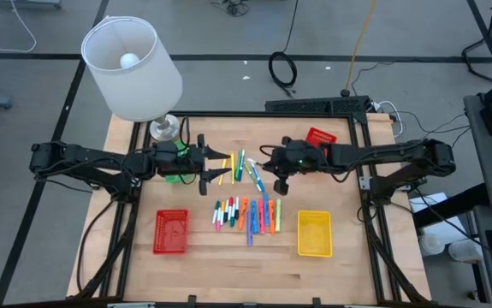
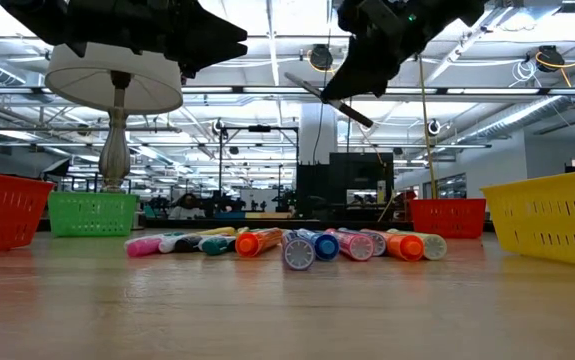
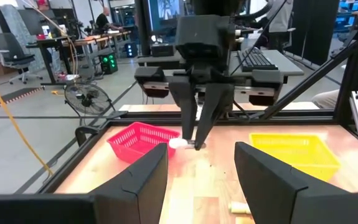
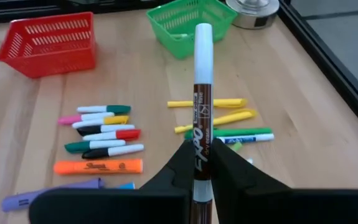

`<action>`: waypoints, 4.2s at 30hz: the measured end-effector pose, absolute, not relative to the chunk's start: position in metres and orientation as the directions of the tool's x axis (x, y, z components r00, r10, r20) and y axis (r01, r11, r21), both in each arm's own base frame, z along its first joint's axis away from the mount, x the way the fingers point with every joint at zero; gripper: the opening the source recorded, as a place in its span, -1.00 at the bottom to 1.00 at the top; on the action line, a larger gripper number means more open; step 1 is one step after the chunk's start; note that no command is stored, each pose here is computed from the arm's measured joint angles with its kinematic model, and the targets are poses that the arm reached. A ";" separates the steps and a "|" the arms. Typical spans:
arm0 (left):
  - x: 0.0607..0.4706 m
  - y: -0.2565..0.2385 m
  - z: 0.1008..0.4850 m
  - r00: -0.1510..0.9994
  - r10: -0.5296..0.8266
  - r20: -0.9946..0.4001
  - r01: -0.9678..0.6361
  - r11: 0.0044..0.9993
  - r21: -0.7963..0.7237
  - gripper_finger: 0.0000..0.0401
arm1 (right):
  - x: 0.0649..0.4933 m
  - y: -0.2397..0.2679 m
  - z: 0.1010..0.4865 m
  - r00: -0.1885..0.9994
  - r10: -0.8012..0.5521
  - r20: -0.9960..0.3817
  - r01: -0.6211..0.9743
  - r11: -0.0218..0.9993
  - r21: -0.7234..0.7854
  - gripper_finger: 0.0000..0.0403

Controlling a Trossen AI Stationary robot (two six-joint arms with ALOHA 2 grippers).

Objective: Pick & Place Markers
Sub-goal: Put the brown marker pen into the green basket

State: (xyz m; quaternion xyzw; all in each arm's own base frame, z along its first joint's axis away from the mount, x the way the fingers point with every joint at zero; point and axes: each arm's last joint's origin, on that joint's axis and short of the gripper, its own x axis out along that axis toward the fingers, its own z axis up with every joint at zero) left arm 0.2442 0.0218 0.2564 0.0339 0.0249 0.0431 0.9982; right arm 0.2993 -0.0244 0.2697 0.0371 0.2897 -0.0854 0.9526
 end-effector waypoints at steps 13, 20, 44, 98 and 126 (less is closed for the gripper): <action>0.244 0.022 0.257 0.995 0.089 -0.046 -0.086 0.994 0.070 -0.05 | 0.312 -0.003 0.296 0.948 -0.128 -0.291 0.103 0.990 -0.100 -0.90; 0.245 0.022 0.261 0.997 0.080 0.003 -0.080 0.995 0.052 -0.05 | 0.318 0.009 0.293 0.988 -0.088 -0.128 0.066 0.983 -0.169 -0.90; 0.269 0.011 0.261 0.986 -0.076 0.147 0.071 0.997 0.034 -0.05 | 0.321 0.012 0.275 0.996 -0.080 -0.044 0.066 0.964 -0.259 -0.90; 0.300 0.008 0.263 0.990 -0.090 0.104 0.077 0.990 0.121 -0.84 | 0.318 0.019 0.269 0.987 -0.085 -0.134 0.058 0.980 -0.190 -0.63; 0.164 0.042 0.251 0.480 0.541 -0.691 -0.848 0.489 -0.206 -0.84 | 0.207 0.005 0.263 0.909 -0.335 -0.248 0.329 0.942 -0.068 0.00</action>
